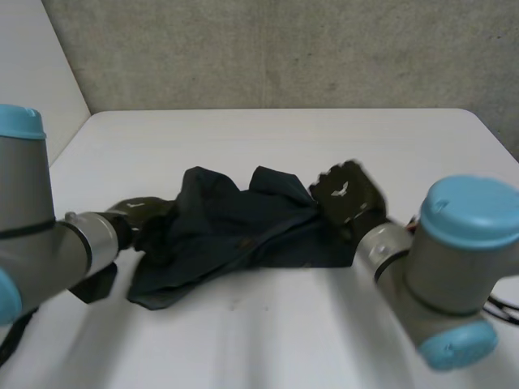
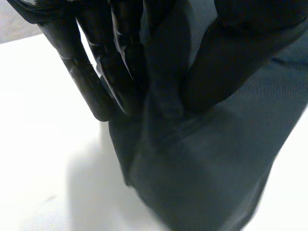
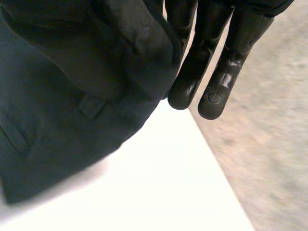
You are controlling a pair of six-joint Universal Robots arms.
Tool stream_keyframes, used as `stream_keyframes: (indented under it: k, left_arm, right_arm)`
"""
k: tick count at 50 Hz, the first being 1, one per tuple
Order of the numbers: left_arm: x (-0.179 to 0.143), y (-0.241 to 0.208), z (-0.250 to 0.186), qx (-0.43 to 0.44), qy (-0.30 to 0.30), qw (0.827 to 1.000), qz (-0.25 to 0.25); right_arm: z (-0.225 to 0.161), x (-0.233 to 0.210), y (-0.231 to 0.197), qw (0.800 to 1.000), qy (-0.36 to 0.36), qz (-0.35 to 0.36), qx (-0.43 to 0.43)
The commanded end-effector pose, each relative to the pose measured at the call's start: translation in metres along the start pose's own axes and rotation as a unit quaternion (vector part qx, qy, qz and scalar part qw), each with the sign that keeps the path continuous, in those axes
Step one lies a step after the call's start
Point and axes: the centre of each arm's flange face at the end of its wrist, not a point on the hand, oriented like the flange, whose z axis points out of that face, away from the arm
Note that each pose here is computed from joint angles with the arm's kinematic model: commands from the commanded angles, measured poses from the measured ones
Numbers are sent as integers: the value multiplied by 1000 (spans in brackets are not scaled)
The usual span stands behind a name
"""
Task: Fold the shorts.
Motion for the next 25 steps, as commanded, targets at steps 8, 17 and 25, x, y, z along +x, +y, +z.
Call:
stream_keyframes:
  k: [8,17,25]
  left_arm:
    - [120,33,-23,27,152,985,-79]
    - [178,42,-29,44,202,971,-116]
    - [163,26,-39,56,188,973,-122]
  right_arm:
    - [69,82,12,987,136,-77,37]
    - [91,92,43,979,179,-82,48]
    - [68,124,49,976,216,-11,23]
